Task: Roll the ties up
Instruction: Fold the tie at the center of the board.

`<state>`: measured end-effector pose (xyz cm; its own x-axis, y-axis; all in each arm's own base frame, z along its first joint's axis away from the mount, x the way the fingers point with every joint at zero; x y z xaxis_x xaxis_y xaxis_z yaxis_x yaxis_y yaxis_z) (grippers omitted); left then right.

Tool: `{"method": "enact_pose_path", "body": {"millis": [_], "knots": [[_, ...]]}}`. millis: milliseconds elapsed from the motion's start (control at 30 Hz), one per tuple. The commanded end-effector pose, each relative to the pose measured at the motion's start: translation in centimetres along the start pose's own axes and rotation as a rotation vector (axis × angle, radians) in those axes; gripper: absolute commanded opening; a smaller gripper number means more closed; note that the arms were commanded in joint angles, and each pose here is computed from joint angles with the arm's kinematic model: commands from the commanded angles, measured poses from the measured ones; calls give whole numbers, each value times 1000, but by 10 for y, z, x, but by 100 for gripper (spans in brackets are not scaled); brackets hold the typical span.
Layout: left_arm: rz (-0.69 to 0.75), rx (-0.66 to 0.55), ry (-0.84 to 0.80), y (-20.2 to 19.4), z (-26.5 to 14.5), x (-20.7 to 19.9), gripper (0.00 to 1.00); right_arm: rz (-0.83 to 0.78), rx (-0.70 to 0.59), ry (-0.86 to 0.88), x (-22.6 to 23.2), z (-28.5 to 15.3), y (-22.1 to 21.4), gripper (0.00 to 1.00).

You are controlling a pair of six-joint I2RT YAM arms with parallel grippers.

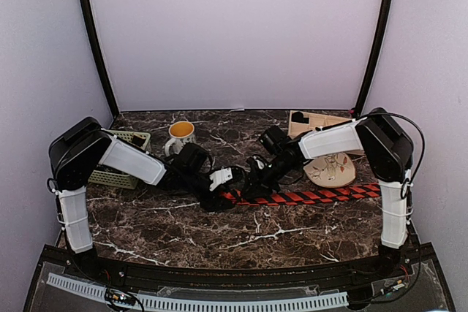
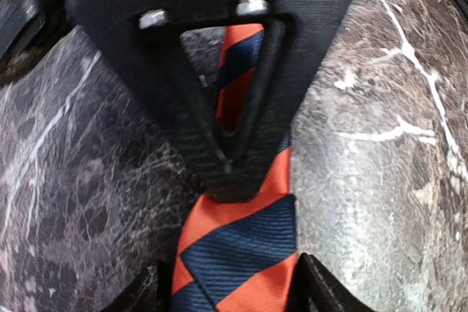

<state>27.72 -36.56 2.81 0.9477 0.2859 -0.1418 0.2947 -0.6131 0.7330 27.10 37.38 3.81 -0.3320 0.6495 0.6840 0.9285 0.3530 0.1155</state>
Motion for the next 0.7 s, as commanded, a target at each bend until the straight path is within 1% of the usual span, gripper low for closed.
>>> {"method": "enact_pose_path", "body": {"millis": [0, 100, 200, 267, 433, 600, 667], "knots": [[5, 29, -3, -3, -1, -6, 53, -37, -14, -5, 7, -2, 6, 24], [-33, 65, 42, -12, 2, -9, 39, -53, -43, 46, 22, -10, 10, 34], [-45, 104, 74, -25, 6, -15, 32, -46, -61, 124, 36, -13, 10, 44], [-61, 120, 82, -31, 8, -18, 30, -34, -64, 167, 42, -13, 10, 47], [-91, 123, 85, -34, 7, -23, 30, -36, -46, 175, 45, -4, 11, 47], [-93, 136, 81, -38, 4, -25, 30, -42, -9, 125, 36, 4, 5, 38], [-102, 135, 68, -40, 2, -27, 31, -41, -1, 112, 32, 4, 1, 38]]}}
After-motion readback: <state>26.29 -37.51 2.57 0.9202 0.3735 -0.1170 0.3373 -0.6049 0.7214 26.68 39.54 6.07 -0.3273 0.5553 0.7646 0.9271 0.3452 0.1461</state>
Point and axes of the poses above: each gripper's point midway between its finger pads, its own z axis out along the fingers, its own x axis along the line the jaws close on, y = z × x, the point moved 1 cm from there along -z, back along the fingers, and after that the axes turned 12 degrees about -z, right-handed, at the moved point
